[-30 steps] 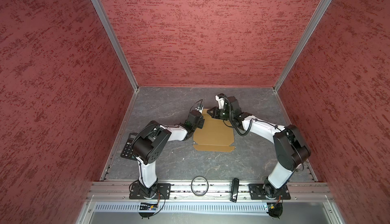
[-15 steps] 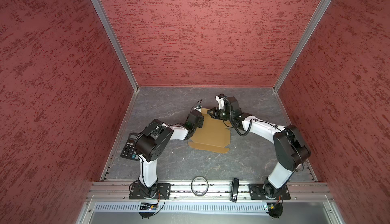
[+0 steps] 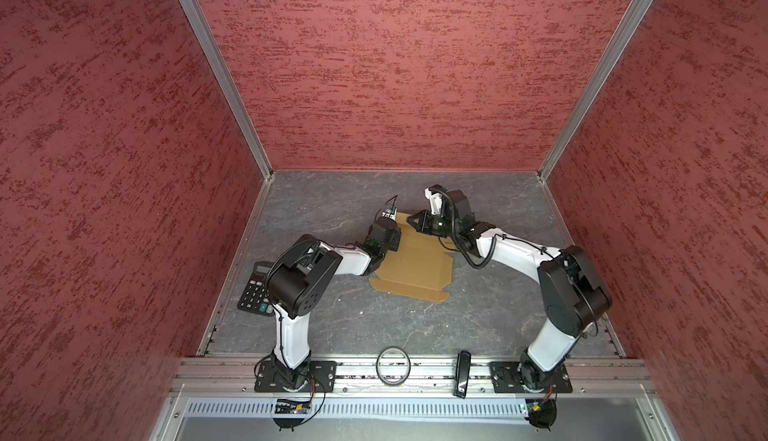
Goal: Fold the paper box
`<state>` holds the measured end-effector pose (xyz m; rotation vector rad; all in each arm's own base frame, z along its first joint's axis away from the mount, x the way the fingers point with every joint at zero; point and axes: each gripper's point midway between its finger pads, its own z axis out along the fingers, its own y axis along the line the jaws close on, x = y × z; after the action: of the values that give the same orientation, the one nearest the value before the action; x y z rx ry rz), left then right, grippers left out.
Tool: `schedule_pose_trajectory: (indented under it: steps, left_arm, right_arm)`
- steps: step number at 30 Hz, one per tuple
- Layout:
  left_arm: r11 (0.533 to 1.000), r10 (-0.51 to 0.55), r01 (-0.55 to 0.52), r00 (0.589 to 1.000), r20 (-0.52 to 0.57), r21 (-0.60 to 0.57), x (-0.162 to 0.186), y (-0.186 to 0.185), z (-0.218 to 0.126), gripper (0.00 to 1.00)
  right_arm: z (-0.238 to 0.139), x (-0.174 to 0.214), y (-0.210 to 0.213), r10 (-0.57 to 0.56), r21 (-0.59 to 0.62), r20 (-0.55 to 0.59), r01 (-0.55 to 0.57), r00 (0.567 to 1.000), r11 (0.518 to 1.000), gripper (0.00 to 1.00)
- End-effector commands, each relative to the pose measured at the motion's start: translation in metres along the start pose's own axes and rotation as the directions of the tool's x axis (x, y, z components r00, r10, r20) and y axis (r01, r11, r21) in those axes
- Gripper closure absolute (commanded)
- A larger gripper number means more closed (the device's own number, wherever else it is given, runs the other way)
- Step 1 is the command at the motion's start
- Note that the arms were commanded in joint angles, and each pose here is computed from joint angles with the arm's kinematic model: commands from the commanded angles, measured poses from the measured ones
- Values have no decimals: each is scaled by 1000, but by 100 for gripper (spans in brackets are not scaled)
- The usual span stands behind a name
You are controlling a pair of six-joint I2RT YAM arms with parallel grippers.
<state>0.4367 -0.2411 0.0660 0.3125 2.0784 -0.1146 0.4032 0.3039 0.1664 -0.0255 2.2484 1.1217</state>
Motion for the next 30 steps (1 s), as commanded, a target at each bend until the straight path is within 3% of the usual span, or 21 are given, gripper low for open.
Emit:
schedule_pose_trajectory:
  steps: [1,16,30]
  left_arm:
    - [1000,10,-9,1000,-2,22,5,-1,1,100]
    - [997,-10,11,1000,-10,72,10,-2,-1,100]
    - [997,-29,29,1000,-4,76,4,2,0,100]
  right_arm:
    - [5,2,-9,3,32,21,-4,1000,999,86]
    - [19,-14,-2,-114,28,23,113,993,993,84]
    - [41,-4,-19,-91,43,-21,91,996,995,86]
